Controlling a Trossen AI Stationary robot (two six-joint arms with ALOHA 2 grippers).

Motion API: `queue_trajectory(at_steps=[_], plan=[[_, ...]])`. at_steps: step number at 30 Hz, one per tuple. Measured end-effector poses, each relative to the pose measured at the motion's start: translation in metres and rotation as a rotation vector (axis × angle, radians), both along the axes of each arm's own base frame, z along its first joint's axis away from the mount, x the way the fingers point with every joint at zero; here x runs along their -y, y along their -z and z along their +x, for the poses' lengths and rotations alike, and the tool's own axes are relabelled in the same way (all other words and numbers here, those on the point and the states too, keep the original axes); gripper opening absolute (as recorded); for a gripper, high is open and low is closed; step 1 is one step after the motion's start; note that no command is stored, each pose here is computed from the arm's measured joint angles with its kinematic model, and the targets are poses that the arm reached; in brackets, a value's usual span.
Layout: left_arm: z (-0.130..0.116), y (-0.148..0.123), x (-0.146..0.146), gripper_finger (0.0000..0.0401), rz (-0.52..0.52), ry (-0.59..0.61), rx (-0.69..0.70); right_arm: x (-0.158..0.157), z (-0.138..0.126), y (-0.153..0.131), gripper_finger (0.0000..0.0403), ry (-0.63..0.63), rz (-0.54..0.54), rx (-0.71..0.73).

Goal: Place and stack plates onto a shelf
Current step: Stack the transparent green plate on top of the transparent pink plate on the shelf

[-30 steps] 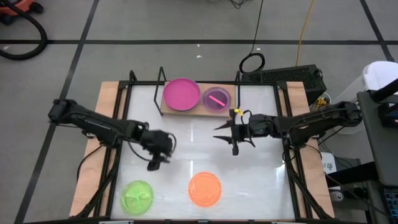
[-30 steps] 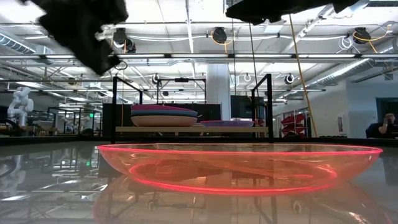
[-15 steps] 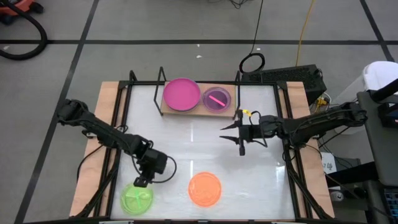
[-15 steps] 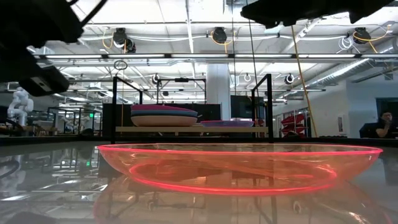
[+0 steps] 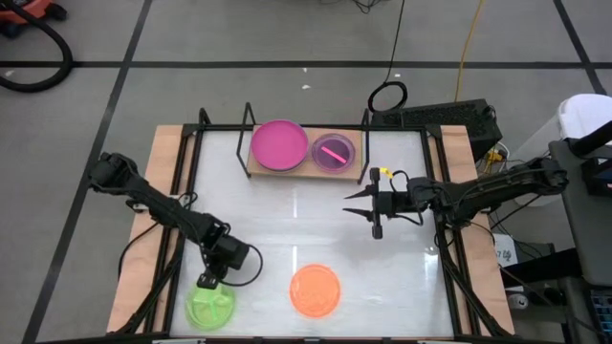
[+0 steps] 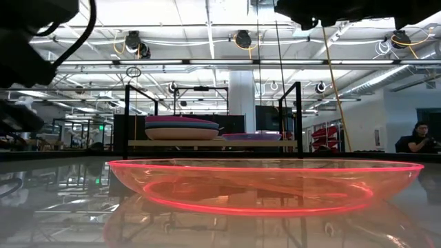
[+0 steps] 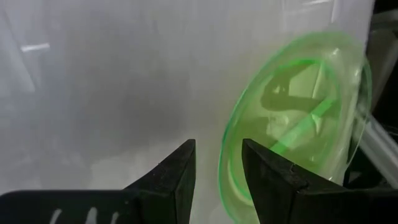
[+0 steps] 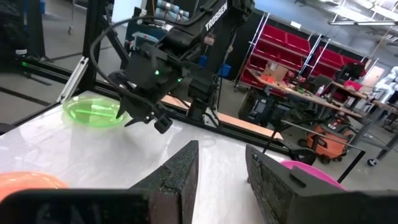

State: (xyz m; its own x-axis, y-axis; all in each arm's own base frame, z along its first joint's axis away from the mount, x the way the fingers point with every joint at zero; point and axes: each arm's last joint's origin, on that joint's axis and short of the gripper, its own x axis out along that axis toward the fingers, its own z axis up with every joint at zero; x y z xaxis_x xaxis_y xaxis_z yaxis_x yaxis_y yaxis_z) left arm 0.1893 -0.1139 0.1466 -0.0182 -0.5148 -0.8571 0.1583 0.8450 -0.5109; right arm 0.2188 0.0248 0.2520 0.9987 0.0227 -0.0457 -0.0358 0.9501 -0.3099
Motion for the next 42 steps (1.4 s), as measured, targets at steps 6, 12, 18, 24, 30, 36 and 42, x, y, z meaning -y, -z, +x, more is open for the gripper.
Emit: queue_trajectory(at_steps=[6,12,18,24,30,36,42], plan=[[-0.005,0.013,-0.002,0.0136,-0.029,-0.002,0.024,0.000,0.000,0.000,0.0118,0.000,0.003,0.000],[-0.007,0.018,-0.003,0.0135,-0.062,-0.002,0.041,0.000,0.000,0.001,0.0118,0.000,0.003,-0.008],[-0.008,0.019,-0.003,0.0080,-0.059,0.021,0.054,0.000,0.000,0.001,0.0118,0.000,0.001,-0.015],[-0.007,0.019,-0.003,0.0008,-0.098,0.002,0.022,0.000,0.000,0.002,0.0118,0.000,0.001,-0.017],[0.016,-0.001,-0.007,0.0004,-0.126,-0.030,0.117,0.000,0.000,0.002,0.0118,0.000,0.000,-0.020],[0.051,-0.044,-0.030,0.0002,-0.073,-0.008,0.310,0.000,0.000,0.002,0.0118,0.000,-0.002,-0.016],[0.079,-0.090,-0.071,0.0001,0.075,-0.004,0.502,0.000,0.000,0.001,0.0118,0.000,-0.002,-0.015]])
